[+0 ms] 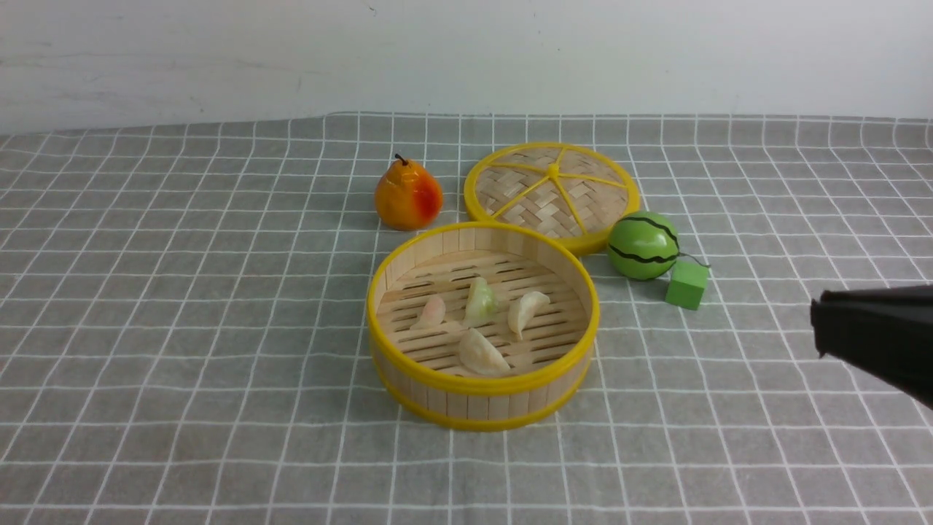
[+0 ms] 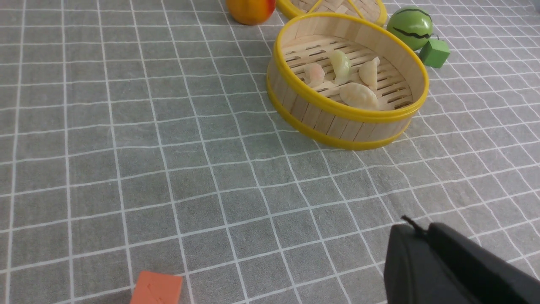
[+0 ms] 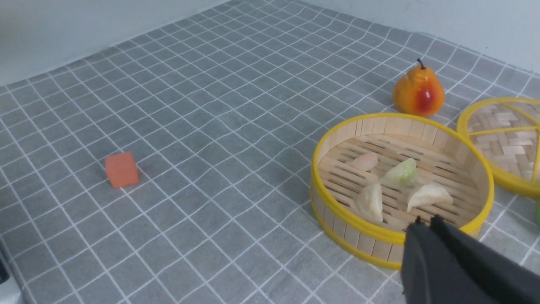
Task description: Put the dumplings into the steamer on the table with the grey tablecloth.
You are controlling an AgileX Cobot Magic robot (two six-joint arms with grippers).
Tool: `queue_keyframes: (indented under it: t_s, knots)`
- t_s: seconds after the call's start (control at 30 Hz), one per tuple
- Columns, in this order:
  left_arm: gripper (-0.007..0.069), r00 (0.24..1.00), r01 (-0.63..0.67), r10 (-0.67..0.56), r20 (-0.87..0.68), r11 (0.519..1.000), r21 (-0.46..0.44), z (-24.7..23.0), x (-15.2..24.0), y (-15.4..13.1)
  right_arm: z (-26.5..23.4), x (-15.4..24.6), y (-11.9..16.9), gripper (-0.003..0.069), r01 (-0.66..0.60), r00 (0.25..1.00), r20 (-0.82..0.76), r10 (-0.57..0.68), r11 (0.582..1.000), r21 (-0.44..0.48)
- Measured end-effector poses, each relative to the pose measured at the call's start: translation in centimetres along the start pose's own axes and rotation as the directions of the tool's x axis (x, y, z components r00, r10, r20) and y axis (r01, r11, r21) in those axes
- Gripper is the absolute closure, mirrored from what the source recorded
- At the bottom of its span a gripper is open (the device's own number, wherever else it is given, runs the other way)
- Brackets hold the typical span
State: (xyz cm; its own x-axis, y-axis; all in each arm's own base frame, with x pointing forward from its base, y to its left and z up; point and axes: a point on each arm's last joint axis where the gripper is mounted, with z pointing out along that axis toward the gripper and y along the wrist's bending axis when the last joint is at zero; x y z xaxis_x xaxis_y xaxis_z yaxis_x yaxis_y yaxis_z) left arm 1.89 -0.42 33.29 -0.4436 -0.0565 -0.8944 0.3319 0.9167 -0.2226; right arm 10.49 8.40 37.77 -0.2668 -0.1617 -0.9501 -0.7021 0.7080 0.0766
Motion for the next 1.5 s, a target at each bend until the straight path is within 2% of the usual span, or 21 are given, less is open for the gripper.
queue_keyframes:
  t_s: [0.17, 0.33, 0.4, 0.5, 0.53, 0.57, 0.67, 0.73, 0.77, 0.8, 0.93, 1.0, 1.1, 1.5]
  knots:
    - [0.0588, 1.000, 0.000, 0.000, 0.000, 1.000, 0.000, 0.0, 0.0, 0.0, 0.0, 0.3, 0.2, 0.0663, 0.003, 0.999, -0.036, -0.004, 1.000, -0.020]
    - [0.0588, 1.000, -0.001, 0.001, 0.000, 1.000, -0.001, 0.0, 0.0, 0.0, 0.3, 1.3, -0.2, 0.0668, 0.035, 0.997, -0.069, -0.034, 0.999, 0.007]
    - [0.0588, 1.000, -0.001, 0.001, 0.001, 1.000, -0.002, 0.0, 0.0, 0.0, 0.4, 2.0, -0.5, 0.0678, 0.027, 0.999, -0.041, -0.026, 0.999, 0.040]
    - [0.0587, 1.000, -0.005, 0.005, 0.003, 1.000, -0.007, 0.0, 0.0, 0.1, -0.2, 4.2, -1.3, 0.0680, -0.019, 0.999, 0.040, 0.013, 0.988, 0.152]
    - [0.0587, 1.000, -0.005, 0.005, 0.003, 1.000, -0.007, 0.0, 0.0, 0.1, -0.4, 4.4, -1.4, 0.0680, -0.016, 0.999, 0.045, 0.009, 0.987, 0.161]
    - [0.0587, 1.000, -0.006, 0.006, 0.003, 1.000, -0.008, 0.0, 0.0, 0.1, -1.0, 5.9, -1.8, 0.0680, -0.063, 0.995, 0.090, 0.043, 0.971, 0.233]
    - [0.0582, 1.000, -0.007, 0.007, 0.003, 1.000, -0.008, 0.0, 0.0, 0.1, -2.3, 8.5, -2.6, 0.0680, -0.135, 0.985, 0.153, 0.084, 0.922, 0.363]
    - [0.0579, 1.000, -0.007, 0.007, 0.003, 1.000, -0.008, 0.0, 0.0, 0.1, -3.0, 11.2, -3.2, 0.0680, -0.183, 0.979, 0.171, 0.114, 0.865, 0.468]
    - [0.0578, 1.000, -0.007, 0.007, 0.003, 1.000, -0.008, 0.0, 0.0, 0.1, -3.0, 11.7, -3.3, 0.0680, -0.187, 0.979, 0.166, 0.121, 0.859, 0.477]
    - [0.0576, 1.000, -0.007, 0.007, 0.003, 1.000, -0.009, 0.0, 0.0, 0.1, -3.6, 13.6, -3.5, 0.0680, -0.223, 0.971, 0.194, 0.137, 0.806, 0.548]
    - [0.0571, 1.000, -0.007, 0.007, 0.003, 1.000, -0.009, 0.0, 0.0, 0.1, -3.9, 17.4, -3.8, 0.0680, -0.294, 0.954, 0.243, 0.177, 0.712, 0.637]
    - [0.0570, 1.000, -0.007, 0.007, 0.003, 1.000, -0.009, 0.0, 0.0, 0.1, -3.8, 19.2, -3.9, 0.0680, -0.311, 0.949, 0.258, 0.182, 0.680, 0.664]
    - [0.0569, 1.000, -0.007, 0.007, 0.003, 1.000, -0.009, 0.0, 0.0, 0.1, -3.3, 21.5, -4.0, 0.0680, -0.330, 0.944, 0.257, 0.209, 0.654, 0.681]
    - [0.0559, 1.000, -0.008, 0.008, 0.003, 1.000, -0.010, 0.0, 0.0, 0.1, -3.3, 22.2, -4.0, 0.0680, -0.317, 0.948, 0.208, 0.241, 0.645, 0.695]
